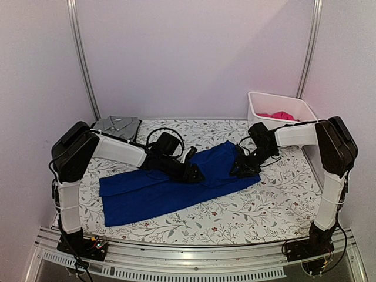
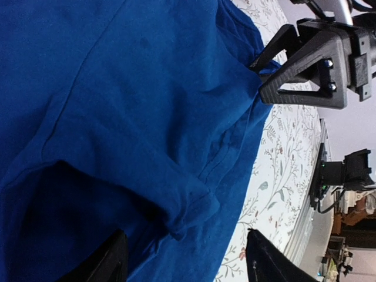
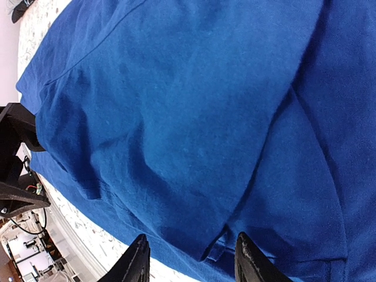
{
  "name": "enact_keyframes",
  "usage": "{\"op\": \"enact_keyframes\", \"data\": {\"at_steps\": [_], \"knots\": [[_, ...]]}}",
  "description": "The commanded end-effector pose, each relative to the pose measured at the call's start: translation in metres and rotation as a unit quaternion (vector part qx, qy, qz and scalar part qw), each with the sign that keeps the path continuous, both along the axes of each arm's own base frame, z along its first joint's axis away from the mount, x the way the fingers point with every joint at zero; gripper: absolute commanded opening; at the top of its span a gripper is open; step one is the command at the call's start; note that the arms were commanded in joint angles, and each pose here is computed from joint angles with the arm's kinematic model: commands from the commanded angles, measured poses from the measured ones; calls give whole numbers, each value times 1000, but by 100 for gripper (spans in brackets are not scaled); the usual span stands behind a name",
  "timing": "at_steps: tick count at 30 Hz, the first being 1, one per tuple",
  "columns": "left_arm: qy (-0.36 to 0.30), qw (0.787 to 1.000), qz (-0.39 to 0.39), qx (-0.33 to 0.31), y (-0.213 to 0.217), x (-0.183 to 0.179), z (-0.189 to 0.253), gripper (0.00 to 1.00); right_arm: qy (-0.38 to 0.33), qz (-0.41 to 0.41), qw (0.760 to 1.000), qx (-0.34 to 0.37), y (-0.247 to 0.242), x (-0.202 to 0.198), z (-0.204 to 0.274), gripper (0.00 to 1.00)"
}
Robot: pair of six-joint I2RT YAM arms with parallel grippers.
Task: Fold and stack the mixed laundry pile
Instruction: Smooth out the rectangle-folded T-shirt at the center of the board.
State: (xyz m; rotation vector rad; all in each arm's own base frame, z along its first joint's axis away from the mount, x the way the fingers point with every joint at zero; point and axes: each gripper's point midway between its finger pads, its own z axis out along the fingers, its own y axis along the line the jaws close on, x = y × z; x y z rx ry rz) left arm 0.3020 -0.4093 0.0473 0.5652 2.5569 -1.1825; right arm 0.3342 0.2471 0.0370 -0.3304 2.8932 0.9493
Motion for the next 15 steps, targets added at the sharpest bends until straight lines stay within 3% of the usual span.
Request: {"op": "enact_keyframes", "data": {"at_steps": [1,8,15], "knots": [[1,999,-21,-24,-17,0,8,62,-14,18,999,34,12,10,9,44],[-4,997,-57,-46,-29,-10,17,43,-3,41,996,78,22,0,21,32],[-1,996,-73,-60,-34,-14,20,30,8,53,994,98,24,-9,23,29]]}}
